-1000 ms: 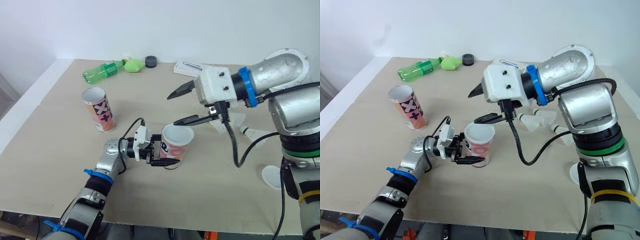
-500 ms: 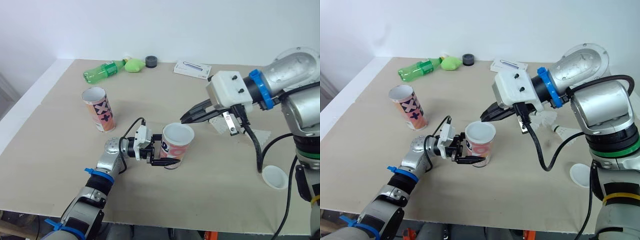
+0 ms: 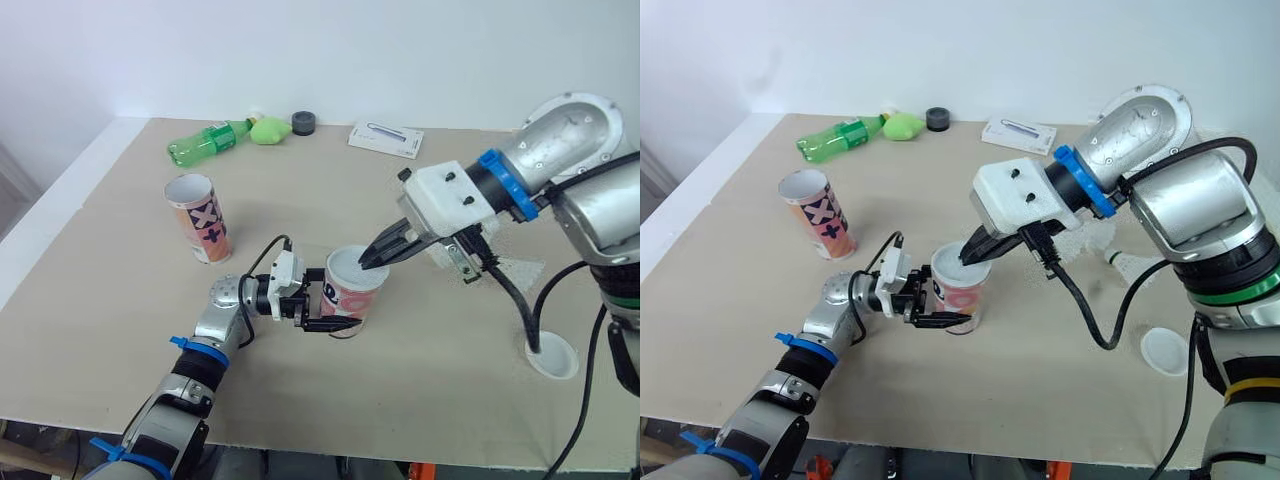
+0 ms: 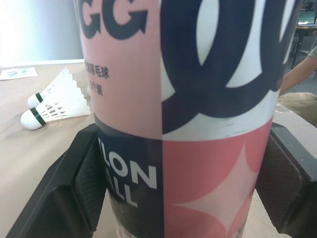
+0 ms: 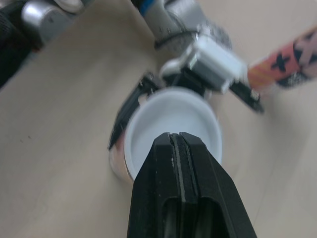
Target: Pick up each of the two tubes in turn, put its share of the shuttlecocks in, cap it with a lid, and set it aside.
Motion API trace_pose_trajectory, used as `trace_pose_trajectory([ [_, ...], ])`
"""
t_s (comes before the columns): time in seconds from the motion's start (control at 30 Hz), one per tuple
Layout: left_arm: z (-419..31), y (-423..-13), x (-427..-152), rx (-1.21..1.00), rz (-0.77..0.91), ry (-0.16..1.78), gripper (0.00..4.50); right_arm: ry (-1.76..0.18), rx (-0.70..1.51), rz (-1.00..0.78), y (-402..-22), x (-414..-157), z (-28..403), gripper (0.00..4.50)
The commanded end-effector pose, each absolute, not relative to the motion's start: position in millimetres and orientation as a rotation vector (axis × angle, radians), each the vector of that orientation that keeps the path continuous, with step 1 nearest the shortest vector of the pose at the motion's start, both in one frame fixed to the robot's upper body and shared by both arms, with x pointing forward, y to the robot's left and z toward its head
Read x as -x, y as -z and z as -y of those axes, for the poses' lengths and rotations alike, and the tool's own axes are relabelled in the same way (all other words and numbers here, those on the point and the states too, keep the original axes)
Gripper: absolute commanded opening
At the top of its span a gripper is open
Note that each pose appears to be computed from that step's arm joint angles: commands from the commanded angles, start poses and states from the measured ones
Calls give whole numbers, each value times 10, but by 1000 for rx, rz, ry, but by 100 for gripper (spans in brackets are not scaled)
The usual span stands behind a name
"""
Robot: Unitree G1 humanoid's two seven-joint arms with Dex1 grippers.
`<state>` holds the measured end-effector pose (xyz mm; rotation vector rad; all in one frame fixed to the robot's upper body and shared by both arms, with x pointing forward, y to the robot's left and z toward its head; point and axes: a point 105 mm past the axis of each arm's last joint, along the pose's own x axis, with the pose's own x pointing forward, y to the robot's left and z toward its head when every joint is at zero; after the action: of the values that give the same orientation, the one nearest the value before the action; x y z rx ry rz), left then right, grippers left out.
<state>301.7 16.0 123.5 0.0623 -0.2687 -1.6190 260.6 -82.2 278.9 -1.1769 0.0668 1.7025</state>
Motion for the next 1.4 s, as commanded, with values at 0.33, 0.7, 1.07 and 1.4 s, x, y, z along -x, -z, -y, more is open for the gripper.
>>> trace_pose_trajectory([
  [0.33,-203,-1039,-3020,-75,178,1597,373,-1752,1258,-123,-2709,-2631,825,3],
  [0.7,-212,-1039,-3021,-75,178,1589,373,-1795,1280,-147,-2579,-2636,794,3],
  [1.07,-216,-1045,-3019,-74,181,1581,373,-1785,1336,-177,-2400,-2705,791,3],
  [1.4,-219,-1046,-3021,-74,178,1579,373,-1781,1400,-194,-2279,-2749,797,3],
])
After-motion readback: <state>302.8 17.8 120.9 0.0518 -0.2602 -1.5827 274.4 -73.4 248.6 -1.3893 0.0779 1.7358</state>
